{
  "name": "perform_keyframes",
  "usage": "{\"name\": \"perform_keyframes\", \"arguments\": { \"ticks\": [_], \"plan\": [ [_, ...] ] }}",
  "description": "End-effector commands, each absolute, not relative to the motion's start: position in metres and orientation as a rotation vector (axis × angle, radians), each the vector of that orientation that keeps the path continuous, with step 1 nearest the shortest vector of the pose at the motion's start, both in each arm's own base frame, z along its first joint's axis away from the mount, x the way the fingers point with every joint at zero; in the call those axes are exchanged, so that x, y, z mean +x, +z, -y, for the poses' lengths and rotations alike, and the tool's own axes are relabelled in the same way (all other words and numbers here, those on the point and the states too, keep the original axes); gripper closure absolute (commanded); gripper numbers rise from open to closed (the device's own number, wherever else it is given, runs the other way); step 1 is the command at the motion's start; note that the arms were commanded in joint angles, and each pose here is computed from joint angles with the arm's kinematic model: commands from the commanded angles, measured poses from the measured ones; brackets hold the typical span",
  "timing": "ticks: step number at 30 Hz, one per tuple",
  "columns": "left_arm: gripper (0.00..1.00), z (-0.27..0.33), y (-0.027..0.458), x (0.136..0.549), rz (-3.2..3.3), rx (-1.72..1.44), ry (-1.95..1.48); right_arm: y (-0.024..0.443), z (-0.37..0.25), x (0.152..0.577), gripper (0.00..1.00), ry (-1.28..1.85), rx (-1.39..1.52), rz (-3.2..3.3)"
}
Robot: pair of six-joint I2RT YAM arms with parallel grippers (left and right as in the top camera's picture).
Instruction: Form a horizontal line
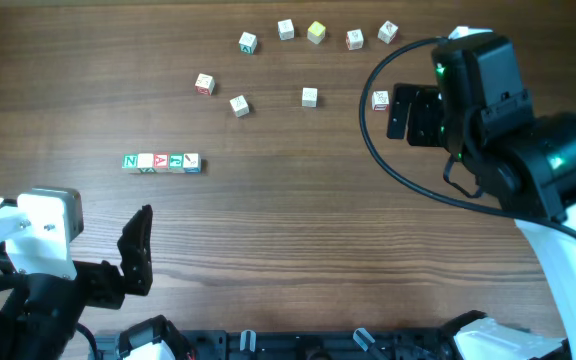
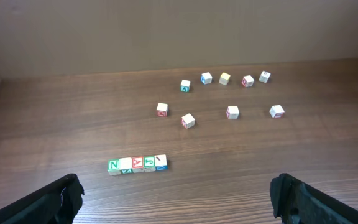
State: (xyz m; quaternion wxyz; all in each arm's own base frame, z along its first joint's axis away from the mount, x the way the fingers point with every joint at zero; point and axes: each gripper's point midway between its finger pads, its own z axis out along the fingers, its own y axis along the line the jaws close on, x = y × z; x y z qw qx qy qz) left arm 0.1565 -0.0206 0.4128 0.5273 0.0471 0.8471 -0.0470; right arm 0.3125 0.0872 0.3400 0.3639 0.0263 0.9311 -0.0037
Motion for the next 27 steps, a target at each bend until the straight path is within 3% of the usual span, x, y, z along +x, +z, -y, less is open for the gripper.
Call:
{"name": "perform_keyframes", "arguments": {
  "ticks": [1, 11, 18, 23, 27],
  "plan": [
    [0.0, 0.02, 0.411, 0.157, -2.029, 0.123, -0.102, 0.389, -0.072, 0.287, 0.0, 0.057, 0.119, -2.246],
    [0.0, 0.02, 0.411, 0.157, -2.029, 0.123, -0.102, 0.431, -0.047, 0.235, 0.0, 0.139, 0.15, -2.091],
    [0.0, 0.02, 0.411, 0.157, -2.029, 0.123, -0.102, 0.41, -0.028, 0.211, 0.0, 0.015, 0.125, -2.186],
    [0.0, 0.02, 0.411, 0.157, -2.029, 0.123, -0.102, 0.427, -0.017, 0.225, 0.0, -0.029, 0.19, -2.084],
    [0.0, 0.02, 0.411, 0.157, -2.029, 0.123, -0.102, 0.441, -0.021, 0.242, 0.01, -0.006, 0.078, -1.97]
  ]
}}
